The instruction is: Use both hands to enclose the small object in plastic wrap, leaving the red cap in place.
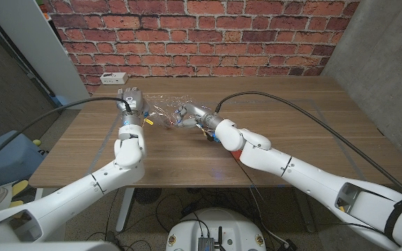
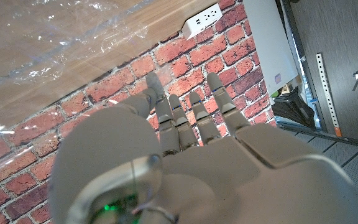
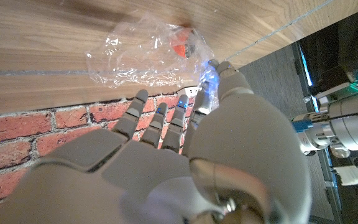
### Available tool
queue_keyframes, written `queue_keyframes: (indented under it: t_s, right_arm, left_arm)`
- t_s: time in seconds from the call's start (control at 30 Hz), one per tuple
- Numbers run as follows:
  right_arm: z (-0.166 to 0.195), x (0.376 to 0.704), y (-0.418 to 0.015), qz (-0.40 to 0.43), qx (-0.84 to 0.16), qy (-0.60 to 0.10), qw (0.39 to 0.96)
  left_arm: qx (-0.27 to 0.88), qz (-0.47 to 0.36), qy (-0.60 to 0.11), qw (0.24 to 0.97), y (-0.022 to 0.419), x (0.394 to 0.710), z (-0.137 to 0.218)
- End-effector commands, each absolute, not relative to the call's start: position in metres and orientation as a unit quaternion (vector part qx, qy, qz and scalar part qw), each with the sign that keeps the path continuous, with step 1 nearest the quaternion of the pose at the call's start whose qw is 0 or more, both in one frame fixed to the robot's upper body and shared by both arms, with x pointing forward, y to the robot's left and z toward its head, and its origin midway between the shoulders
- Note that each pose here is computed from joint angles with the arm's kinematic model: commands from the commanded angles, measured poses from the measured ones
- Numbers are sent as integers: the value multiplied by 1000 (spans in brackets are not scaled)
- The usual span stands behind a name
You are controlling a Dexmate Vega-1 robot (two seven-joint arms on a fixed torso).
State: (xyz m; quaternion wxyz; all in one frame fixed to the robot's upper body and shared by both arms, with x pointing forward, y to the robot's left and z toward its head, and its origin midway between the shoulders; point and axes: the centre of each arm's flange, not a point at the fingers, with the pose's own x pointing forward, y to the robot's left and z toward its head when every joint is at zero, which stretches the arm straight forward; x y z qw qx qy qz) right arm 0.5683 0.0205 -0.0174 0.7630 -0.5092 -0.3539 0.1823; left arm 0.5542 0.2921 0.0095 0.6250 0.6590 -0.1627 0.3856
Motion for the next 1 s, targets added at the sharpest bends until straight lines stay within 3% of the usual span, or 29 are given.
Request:
queue_keyframes:
  t_s: [0.03, 1.0]
  right_arm:
    - [-15, 573, 21, 123, -462, -413, 775]
    - [31, 636, 42, 97, -466, -408, 779]
  left_arm:
    - [656, 389, -156, 628, 298, 549, 6]
    - [665, 371, -123, 636, 322, 584, 20]
